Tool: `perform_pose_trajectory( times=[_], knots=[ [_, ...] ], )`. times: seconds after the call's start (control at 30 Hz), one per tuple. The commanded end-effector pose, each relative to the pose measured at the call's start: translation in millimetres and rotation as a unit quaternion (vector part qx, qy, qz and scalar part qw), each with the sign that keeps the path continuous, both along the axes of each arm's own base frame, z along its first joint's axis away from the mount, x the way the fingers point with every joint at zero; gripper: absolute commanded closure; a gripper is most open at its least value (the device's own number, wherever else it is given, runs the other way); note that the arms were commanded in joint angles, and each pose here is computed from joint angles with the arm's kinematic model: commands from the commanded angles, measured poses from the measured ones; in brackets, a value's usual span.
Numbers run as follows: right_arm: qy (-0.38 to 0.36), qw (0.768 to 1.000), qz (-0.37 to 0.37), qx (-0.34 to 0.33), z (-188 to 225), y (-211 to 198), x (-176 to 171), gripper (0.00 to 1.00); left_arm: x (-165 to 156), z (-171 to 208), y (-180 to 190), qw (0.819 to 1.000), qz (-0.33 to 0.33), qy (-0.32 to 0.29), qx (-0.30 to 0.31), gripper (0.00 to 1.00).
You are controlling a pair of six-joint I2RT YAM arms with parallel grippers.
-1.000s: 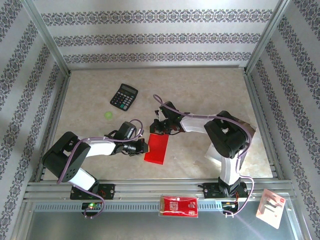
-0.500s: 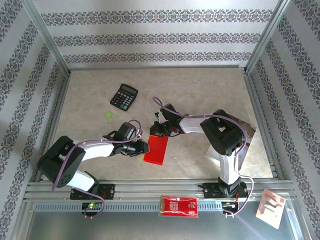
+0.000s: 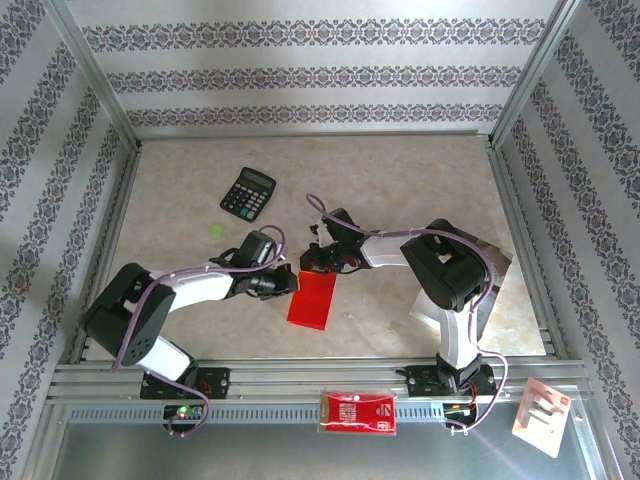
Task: Fold a paper plane with a square sheet of paper (pick it up from the middle)
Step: First fold the square sheet of paper in half at the center of the table.
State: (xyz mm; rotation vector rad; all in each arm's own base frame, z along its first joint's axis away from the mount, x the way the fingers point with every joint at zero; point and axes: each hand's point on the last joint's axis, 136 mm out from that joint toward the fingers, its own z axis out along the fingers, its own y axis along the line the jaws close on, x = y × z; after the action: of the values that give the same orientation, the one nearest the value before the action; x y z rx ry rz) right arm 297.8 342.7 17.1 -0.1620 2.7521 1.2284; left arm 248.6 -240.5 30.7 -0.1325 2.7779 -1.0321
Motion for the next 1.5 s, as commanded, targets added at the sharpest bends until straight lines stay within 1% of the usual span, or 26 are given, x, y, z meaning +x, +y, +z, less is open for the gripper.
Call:
perform_pose_trajectory(
  times=[0.0, 0.17, 0.33, 0.8, 0.93, 1.03, 1.17, 1.27, 1.33, 1.4, 1.47],
  knots=[
    [0.033, 0.998, -0.006, -0.057, -35.9, -21.4, -14.5, 1.00, 7.5, -2.1, -5.8, 1.000, -0.016, -0.005, -0.008, 1.00],
    [0.035, 0.998, -0.010, -0.060, -38.1, -23.2, -13.4, 1.00, -6.5, -17.2, -6.0, 0.999, -0.016, 0.026, -0.022, 1.00],
    [0.040, 0.997, -0.014, -0.069, -42.1, -26.2, -15.2, 1.00, -26.6, -25.7, 0.6, 0.998, -0.020, 0.047, -0.021, 1.00],
    [0.051, 0.995, -0.026, -0.081, -50.3, -30.0, -16.5, 1.00, -73.2, -26.5, 7.4, 0.995, -0.061, 0.074, -0.010, 1.00],
    [0.051, 0.995, -0.024, -0.081, -50.2, -29.6, -17.1, 1.00, -83.0, -21.5, 10.3, 0.995, -0.071, 0.076, -0.009, 1.00],
    [0.051, 0.995, -0.023, -0.082, -50.9, -30.2, -17.8, 1.00, -78.6, -7.9, 8.1, 0.995, -0.078, 0.053, -0.014, 1.00],
    [0.051, 0.995, -0.022, -0.083, -51.5, -30.4, -18.5, 1.00, -58.2, 13.4, 0.4, 0.998, -0.059, 0.009, -0.034, 1.00],
    [0.051, 0.995, -0.023, -0.083, -52.1, -30.8, -18.9, 1.00, -43.2, 22.4, -4.8, 0.998, -0.046, -0.019, -0.041, 1.00],
    [0.052, 0.995, -0.023, -0.083, -52.5, -30.7, -18.9, 1.00, -39.1, 17.1, -5.1, 0.998, -0.048, -0.019, -0.029, 1.00],
    [0.051, 0.995, -0.023, -0.083, -52.1, -30.6, -18.5, 1.00, -38.6, 7.1, -5.7, 0.998, -0.052, -0.006, -0.019, 1.00],
    [0.050, 0.995, -0.024, -0.083, -51.7, -30.4, -17.4, 1.00, -41.5, 0.2, -9.1, 0.998, -0.056, 0.010, -0.027, 1.00]
  ],
)
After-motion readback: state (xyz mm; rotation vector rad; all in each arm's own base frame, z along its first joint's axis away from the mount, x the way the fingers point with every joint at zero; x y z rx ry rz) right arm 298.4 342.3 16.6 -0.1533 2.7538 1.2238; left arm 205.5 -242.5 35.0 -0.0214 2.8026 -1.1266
